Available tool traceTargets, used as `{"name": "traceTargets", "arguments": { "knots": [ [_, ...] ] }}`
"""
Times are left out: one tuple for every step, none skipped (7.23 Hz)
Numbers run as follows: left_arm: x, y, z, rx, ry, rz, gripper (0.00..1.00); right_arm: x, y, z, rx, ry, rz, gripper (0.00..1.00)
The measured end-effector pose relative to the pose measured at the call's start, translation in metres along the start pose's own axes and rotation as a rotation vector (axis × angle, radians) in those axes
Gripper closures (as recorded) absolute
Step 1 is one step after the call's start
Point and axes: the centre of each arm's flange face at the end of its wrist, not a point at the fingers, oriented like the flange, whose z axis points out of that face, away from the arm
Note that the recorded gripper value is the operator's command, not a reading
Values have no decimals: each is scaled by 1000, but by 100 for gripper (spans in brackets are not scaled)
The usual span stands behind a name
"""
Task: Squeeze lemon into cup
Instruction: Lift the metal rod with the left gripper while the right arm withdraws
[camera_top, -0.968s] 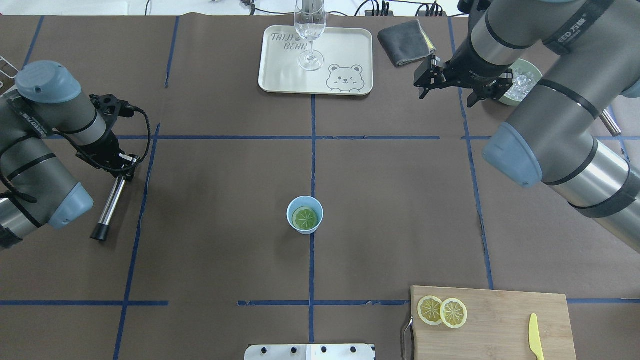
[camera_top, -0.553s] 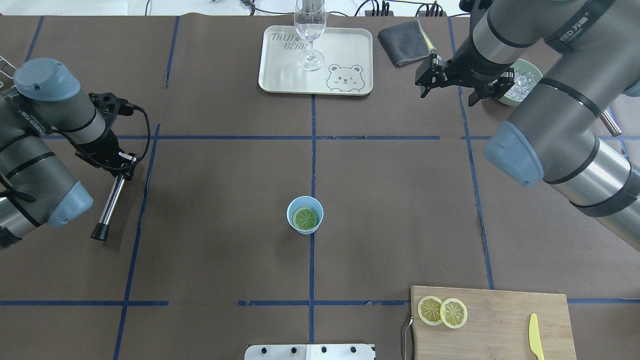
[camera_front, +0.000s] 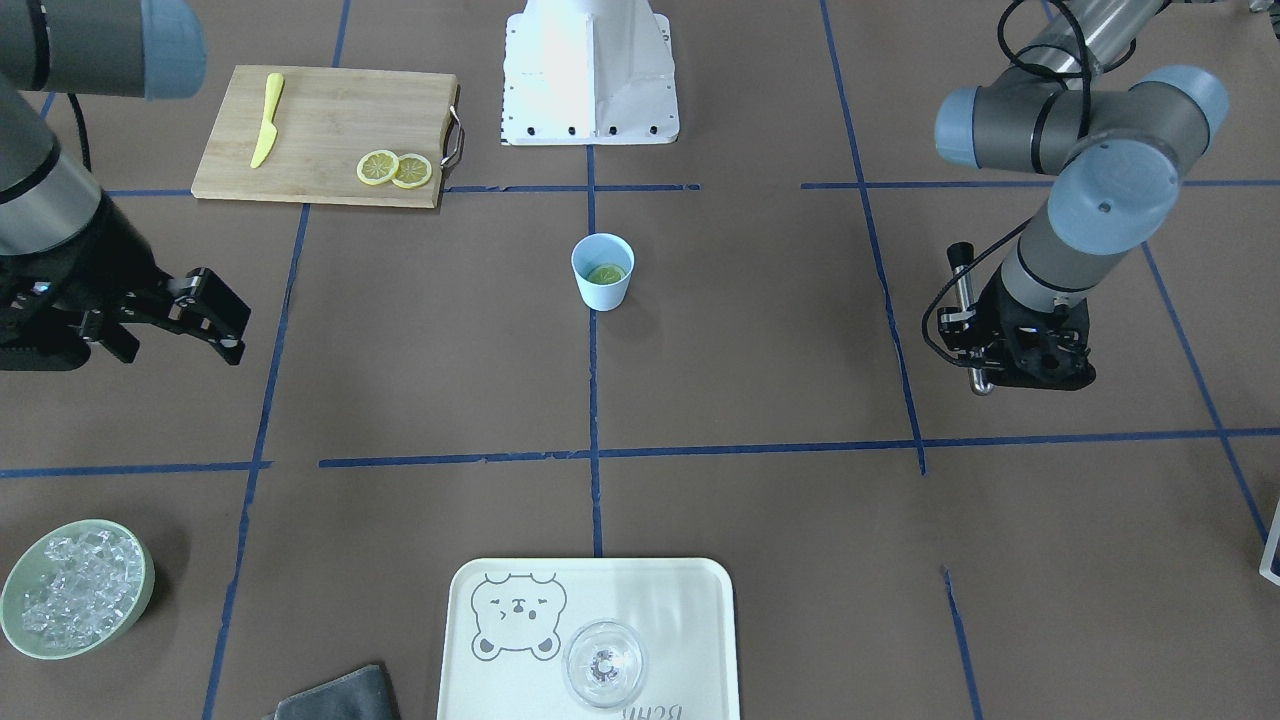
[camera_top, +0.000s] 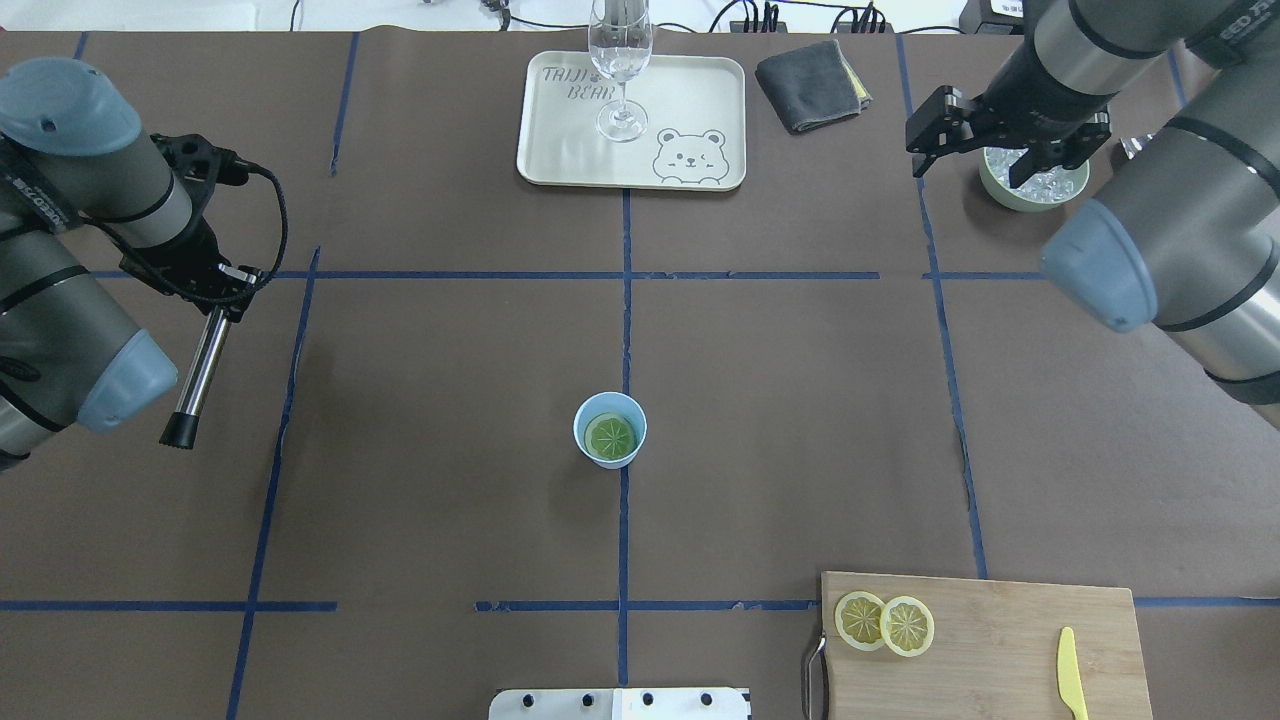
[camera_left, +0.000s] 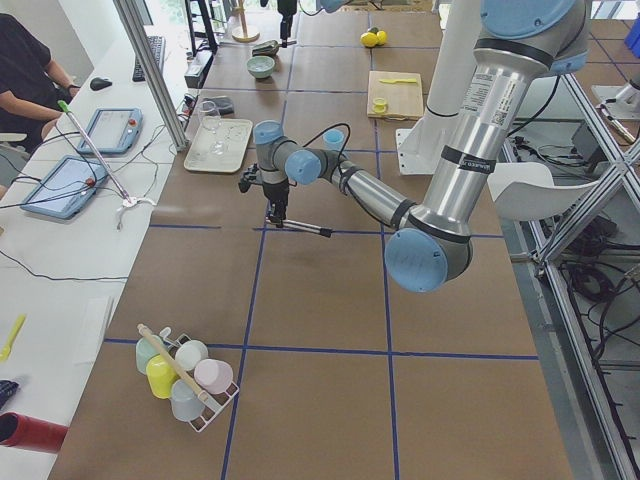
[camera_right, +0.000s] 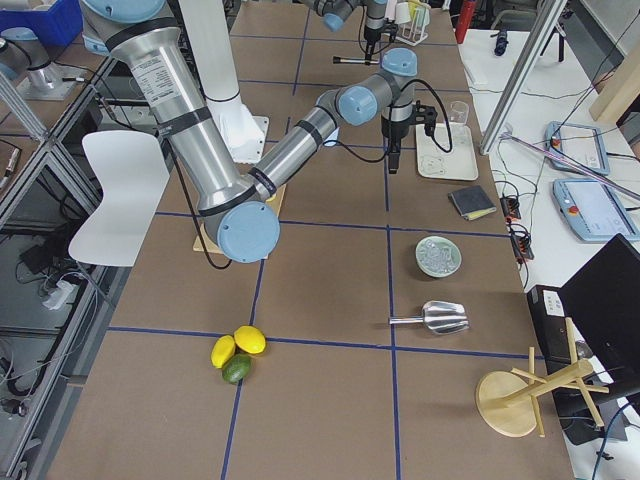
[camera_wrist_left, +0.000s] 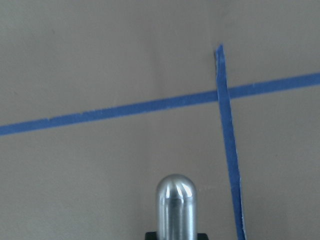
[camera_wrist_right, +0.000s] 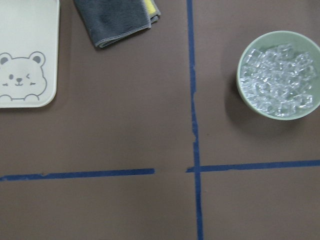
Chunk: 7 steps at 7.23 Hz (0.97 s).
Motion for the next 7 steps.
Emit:
{"name": "traceTargets", "arguments": {
  "knots": [
    [10, -8, -28, 72, -4, 17, 100, 34, -5, -1, -7, 13, -36, 0],
    [23, -17, -53, 137, -1, 23, 100, 69, -7, 2, -20, 27, -77, 0],
    [32, -26, -74, 194, 10, 10, 100, 105, -8, 5, -34, 43, -116, 0],
    [38, -34, -97, 257, 20, -12, 100, 143, -5, 9, -50, 59, -148, 0],
    [44, -38, -123, 336, 26, -12, 100, 188, 2, 10, -69, 67, -171, 0],
    [52, -35, -151, 421, 36, 2, 100, 233, 13, 9, -88, 56, -180, 0],
    [59, -28, -175, 495, 59, 22, 100, 279, 27, 3, -99, 33, -179, 0]
  ]
}}
